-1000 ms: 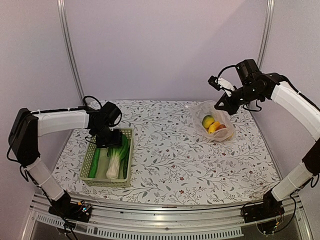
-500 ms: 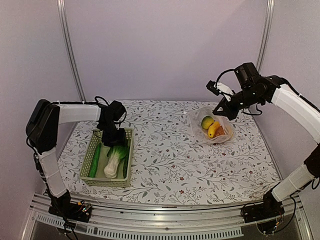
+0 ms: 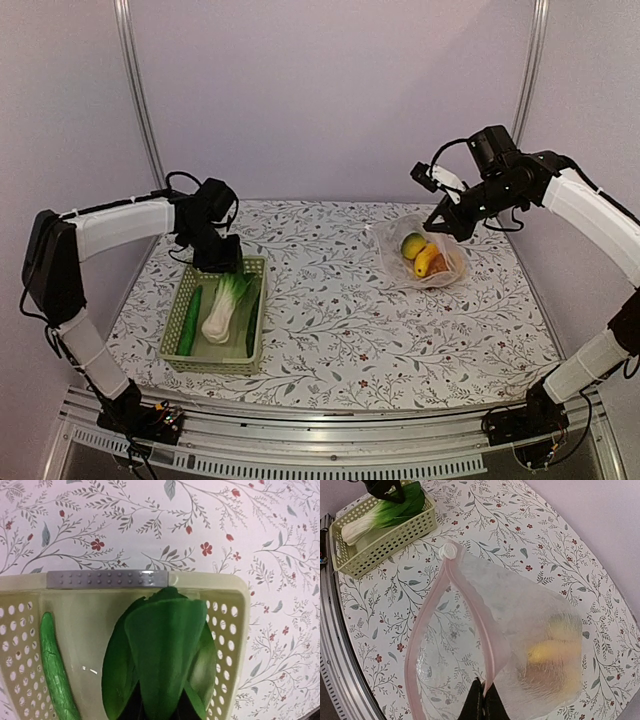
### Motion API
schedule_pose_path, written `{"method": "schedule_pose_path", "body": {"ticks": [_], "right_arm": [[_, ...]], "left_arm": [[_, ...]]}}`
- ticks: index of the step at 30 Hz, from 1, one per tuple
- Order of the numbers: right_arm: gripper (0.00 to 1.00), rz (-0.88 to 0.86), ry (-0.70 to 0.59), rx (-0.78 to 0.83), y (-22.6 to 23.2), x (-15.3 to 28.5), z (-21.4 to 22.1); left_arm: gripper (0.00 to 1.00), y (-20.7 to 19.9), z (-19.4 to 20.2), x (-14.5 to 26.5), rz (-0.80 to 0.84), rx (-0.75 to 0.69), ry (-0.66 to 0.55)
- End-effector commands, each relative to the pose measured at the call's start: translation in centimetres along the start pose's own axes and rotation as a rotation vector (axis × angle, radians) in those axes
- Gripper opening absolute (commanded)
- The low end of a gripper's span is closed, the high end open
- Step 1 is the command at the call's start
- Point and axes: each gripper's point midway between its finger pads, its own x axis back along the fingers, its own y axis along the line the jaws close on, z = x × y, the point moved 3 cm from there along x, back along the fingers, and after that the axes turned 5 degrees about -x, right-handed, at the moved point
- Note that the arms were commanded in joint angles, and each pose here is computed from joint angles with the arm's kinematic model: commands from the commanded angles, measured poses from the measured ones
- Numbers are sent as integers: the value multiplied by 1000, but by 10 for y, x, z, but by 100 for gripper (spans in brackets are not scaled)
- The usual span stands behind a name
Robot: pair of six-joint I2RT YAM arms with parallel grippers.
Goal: Place the food in the zip-top bag and seal the zipper
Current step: Pick up the fake vegetable from the bin.
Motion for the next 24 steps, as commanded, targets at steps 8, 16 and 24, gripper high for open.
{"method": "schedule_pose_path", "body": {"ticks": [8,16,24], "right_arm": [[0,-103,-22,6,20,10,-9],[0,-213,-50,-8,38,21,-19],[0,-283,-73,-13,47,32,-34]], "left_arm": [[0,-26,-53,157,268,23,-590],[0,-85,-47,266,611,-79,-1010],[0,-185,-15,356,947,-301,-1283]]}}
